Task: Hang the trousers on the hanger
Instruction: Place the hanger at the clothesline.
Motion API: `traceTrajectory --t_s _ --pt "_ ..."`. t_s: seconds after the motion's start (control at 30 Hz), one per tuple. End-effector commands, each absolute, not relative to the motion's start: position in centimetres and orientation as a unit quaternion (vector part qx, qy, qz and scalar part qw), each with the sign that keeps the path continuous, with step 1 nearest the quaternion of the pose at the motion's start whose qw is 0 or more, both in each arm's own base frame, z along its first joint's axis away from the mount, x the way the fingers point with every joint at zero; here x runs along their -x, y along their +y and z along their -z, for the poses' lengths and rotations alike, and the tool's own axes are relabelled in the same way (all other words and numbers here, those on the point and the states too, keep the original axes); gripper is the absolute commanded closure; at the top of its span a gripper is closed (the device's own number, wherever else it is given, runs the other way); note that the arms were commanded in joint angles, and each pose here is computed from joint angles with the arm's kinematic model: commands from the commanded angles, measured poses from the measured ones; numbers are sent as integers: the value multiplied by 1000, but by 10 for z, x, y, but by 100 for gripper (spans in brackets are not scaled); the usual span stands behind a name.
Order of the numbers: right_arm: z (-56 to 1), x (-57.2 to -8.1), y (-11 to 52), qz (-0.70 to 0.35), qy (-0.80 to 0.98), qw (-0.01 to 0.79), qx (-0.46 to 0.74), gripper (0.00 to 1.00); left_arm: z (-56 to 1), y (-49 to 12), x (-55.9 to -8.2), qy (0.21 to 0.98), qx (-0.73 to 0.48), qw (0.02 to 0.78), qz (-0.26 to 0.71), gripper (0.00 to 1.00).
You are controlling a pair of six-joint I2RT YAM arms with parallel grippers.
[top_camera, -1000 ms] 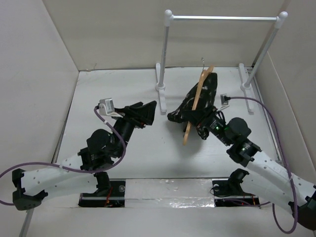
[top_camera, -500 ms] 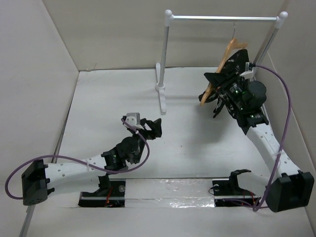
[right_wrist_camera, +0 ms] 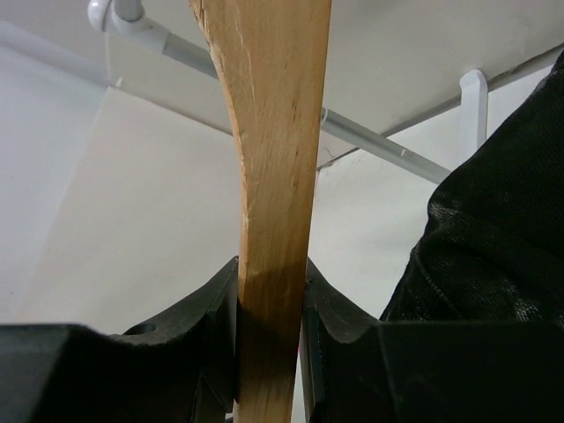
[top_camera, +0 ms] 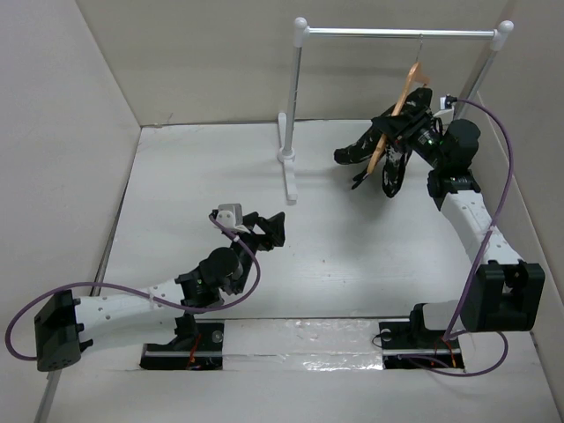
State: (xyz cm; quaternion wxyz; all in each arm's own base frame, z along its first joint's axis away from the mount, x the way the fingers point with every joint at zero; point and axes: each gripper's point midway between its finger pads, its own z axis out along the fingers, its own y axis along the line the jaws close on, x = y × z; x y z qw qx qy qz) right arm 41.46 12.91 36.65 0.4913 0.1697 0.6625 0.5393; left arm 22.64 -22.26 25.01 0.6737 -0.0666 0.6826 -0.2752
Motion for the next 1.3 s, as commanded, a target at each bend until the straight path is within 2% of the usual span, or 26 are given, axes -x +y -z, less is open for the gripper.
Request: traceTrajectory --t_s 0.0,0.13,0.4,0.6,0.87,1.0,1.03,1.07,1.1,1.17,1.2,1.27 --pt "-490 -369 131 -551 543 633 -4 100 -258 -229 -228 675 71 674 291 30" --pt "-494 -372 123 -541 545 641 -12 100 -254 -233 -229 680 66 671 287 29" --pt "-467 -423 104 -524 574 627 -53 100 -255 -231 -230 680 69 674 282 29" --pt "-475 -439 102 -528 572 626 -46 100 -258 -230 -229 678 67 675 282 29" --pt "-419 -460 100 -522 610 591 -79 100 -257 -228 -230 679 68 676 278 29" --pt "-398 -464 100 -522 620 580 -86 94 -257 -229 -230 681 68 675 276 28" --pt "-398 -463 101 -522 621 578 -82 91 -256 -229 -231 682 67 675 273 28" --pt "-396 -463 102 -521 624 576 -78 83 -256 -230 -231 682 67 675 273 28" --pt "-396 -462 102 -519 625 578 -75 58 -254 -229 -231 684 66 674 271 28" --pt "-395 -459 102 -504 636 581 -68 25 -256 -229 -231 684 68 674 271 28" --pt "-397 -459 100 -493 639 587 -64 0 -256 -228 -231 684 69 675 268 27" --pt "-391 -458 88 -438 666 599 -79 0 -256 -223 -233 685 77 678 256 25"
